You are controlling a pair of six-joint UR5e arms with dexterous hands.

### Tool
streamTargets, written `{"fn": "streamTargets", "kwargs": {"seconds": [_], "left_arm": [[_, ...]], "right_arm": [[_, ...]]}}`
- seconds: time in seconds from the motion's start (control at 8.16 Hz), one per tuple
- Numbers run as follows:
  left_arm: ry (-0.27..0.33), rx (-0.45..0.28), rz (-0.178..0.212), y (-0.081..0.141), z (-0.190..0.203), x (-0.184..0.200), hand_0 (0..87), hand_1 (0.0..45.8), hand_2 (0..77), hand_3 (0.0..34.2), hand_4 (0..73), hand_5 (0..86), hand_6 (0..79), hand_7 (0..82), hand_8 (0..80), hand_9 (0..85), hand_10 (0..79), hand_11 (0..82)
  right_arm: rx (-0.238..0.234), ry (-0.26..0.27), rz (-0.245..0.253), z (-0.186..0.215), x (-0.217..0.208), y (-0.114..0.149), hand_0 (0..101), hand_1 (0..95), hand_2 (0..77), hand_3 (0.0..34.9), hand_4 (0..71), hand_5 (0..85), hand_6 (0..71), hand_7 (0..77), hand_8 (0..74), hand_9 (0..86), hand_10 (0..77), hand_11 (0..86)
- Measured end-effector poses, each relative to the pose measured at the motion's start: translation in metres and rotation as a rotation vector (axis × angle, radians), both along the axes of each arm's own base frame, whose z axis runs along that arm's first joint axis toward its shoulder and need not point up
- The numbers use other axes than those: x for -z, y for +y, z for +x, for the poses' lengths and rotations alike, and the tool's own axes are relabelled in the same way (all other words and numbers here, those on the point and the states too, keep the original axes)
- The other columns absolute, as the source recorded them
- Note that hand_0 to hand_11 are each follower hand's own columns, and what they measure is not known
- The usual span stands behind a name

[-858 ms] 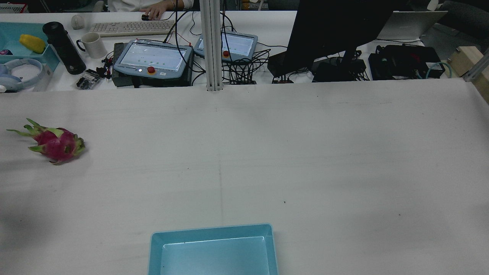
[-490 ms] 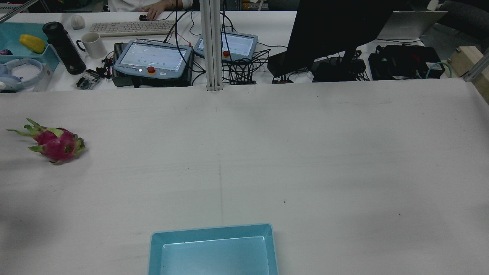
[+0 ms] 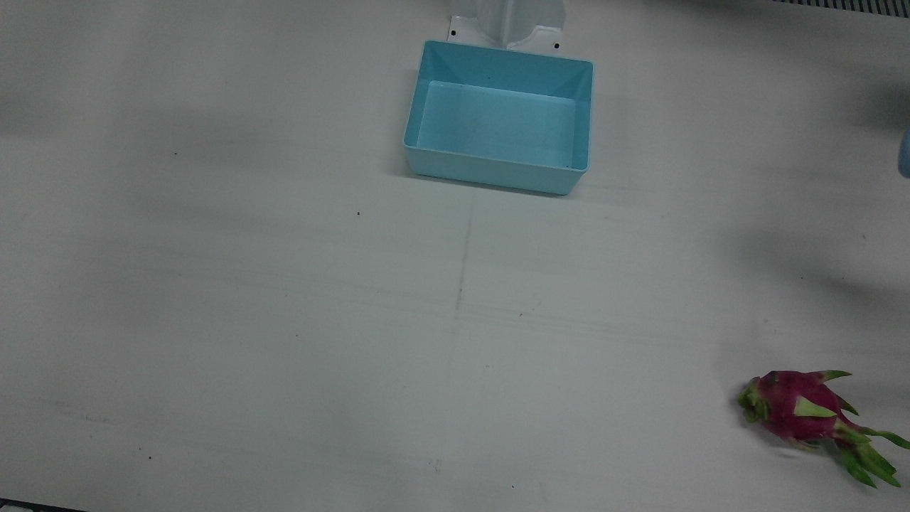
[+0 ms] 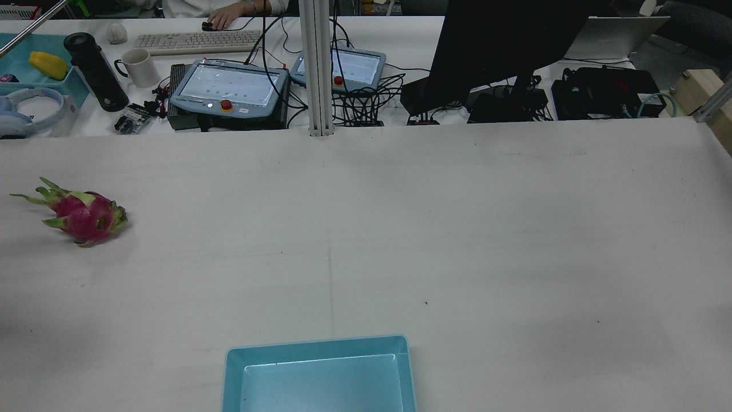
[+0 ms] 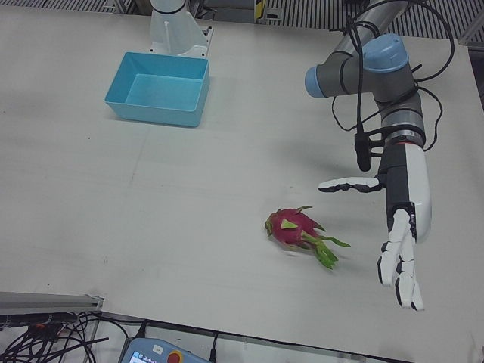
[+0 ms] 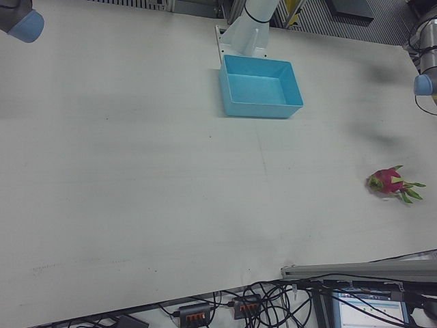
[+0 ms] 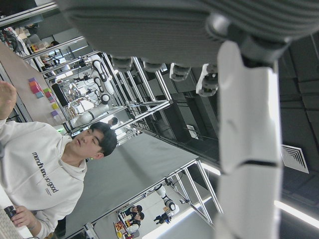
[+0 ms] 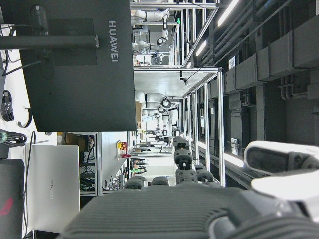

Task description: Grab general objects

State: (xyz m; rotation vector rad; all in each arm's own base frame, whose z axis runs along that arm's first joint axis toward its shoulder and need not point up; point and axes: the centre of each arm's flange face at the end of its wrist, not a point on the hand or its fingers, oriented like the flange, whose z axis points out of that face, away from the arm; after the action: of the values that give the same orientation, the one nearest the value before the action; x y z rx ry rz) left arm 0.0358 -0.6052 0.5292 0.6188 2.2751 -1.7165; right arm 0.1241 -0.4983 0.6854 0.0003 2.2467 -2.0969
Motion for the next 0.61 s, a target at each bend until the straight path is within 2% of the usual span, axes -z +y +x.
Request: {"fn": "streamTargets", "kwargs": {"seconds": [0.25,0.37,0.49,0.61], "left_arm": [[-0.060,-0.036,0.074,0.017,-0.077,0.046,57.5,0.5,12.0,2.9,3.8,2.2,0.0,4.9,1.1,0.5,0.5,1.6],[-0.092,-0.041,0.091,0.036,-0.104,0.050,57.3,0.5,12.0,0.7,3.8,10.4,0.0,4.9,1.1,0.5,0.5,1.6],[-0.154,-0.035,0.089,0.054,-0.114,0.049,57.3,0.5,12.0,0.7,3.8,10.4,0.0,4.9,1.1,0.5,0.5,1.6],[-0.286,-0.041,0.060,0.070,-0.117,0.052,55.9,0.5,12.0,0.2,3.8,13.1,0.0,6.0,1.1,0.5,0.5,1.1]], "right_arm": [[0.000,0.000,0.000,0.000,0.000,0.000,0,6.5,74.7,0.0,0.0,0.0,0.0,0.0,0.0,0.5,0.0,0.5],[0.000,0.000,0.000,0.000,0.000,0.000,0,6.5,74.7,0.0,0.0,0.0,0.0,0.0,0.0,0.5,0.0,0.5],[-0.001,0.000,0.000,0.000,0.000,0.000,0,6.5,74.7,0.0,0.0,0.0,0.0,0.0,0.0,0.5,0.0,0.5],[-0.001,0.000,0.000,0.000,0.000,0.000,0,6.5,74.7,0.0,0.0,0.0,0.0,0.0,0.0,0.5,0.0,0.5]]}}
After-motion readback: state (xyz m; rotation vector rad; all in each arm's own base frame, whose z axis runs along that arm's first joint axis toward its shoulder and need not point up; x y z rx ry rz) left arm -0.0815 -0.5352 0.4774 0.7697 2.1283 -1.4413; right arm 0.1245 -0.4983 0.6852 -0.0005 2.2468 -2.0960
